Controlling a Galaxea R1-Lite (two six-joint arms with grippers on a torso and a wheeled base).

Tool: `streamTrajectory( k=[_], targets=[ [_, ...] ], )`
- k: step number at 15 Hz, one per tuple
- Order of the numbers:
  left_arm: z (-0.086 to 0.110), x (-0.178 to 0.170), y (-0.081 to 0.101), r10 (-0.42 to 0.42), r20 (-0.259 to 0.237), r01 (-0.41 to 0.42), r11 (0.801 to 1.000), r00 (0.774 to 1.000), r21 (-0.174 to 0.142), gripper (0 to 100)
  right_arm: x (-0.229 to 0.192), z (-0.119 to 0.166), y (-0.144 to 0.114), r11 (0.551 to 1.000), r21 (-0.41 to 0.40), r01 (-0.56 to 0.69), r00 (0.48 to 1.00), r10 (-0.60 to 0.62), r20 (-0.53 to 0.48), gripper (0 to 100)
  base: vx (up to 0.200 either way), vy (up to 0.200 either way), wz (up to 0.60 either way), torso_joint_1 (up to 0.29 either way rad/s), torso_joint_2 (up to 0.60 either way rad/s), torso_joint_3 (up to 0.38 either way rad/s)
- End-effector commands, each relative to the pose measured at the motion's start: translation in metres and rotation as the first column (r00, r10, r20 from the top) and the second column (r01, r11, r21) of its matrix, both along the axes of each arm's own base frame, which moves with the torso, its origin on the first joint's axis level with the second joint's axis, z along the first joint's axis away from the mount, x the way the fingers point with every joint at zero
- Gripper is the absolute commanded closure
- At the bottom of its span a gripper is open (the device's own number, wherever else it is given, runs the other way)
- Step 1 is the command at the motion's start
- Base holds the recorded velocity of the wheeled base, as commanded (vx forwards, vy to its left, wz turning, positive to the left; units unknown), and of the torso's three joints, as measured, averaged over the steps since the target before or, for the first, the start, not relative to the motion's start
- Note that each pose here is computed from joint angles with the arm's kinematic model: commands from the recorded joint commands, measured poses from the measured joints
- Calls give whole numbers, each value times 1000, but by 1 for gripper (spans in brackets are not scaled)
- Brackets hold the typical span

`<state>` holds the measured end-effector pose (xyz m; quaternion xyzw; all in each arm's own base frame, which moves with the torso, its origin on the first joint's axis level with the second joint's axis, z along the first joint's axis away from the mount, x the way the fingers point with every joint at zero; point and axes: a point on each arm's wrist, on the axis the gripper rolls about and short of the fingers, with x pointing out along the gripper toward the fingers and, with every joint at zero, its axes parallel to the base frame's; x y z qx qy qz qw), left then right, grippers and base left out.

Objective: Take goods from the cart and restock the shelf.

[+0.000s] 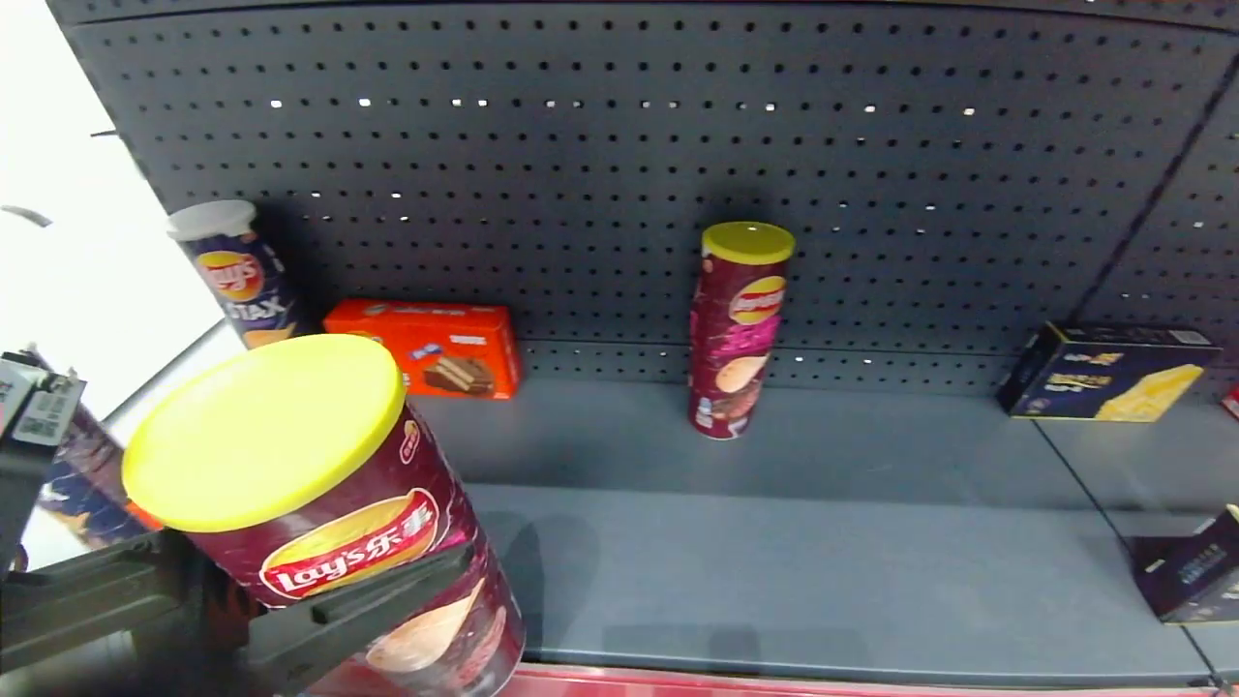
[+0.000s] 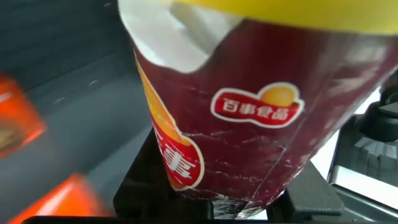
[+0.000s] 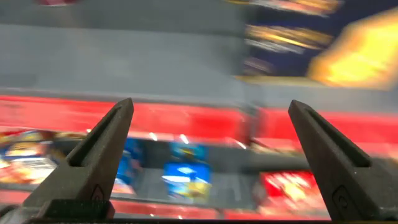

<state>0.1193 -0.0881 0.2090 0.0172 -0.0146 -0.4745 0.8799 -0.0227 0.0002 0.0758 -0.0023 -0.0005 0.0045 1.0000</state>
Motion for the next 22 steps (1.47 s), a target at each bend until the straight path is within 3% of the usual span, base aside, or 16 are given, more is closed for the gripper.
streamTrajectory(
  k=[1, 20, 21, 22],
  targets=[
    [-1, 0, 0, 3, -4, -3, 1000, 1000, 2, 100, 0, 0, 0, 1000, 2, 1, 1000, -1, -1, 0, 0, 0, 0, 0, 0, 0],
    [-5, -1, 2, 8, -15, -8, 1000, 1000, 10, 100, 0, 0, 0, 1000, -1, -5, 1000, 5, -3, 0, 0, 0, 32, 0, 0, 0],
    [-5, -1, 2, 3, -9, -3, 1000, 1000, 11, 100, -1, 8, 0, 1000, -14, -12, 1000, 13, 16, 0, 0, 0, 0, 0, 0, 0],
    [-1, 0, 1, 3, 2, -3, 1000, 1000, 4, 100, -1, 63, 0, 999, -14, -33, 998, 34, 59, 0, 0, 0, 0, 0, 0, 0]
  ],
)
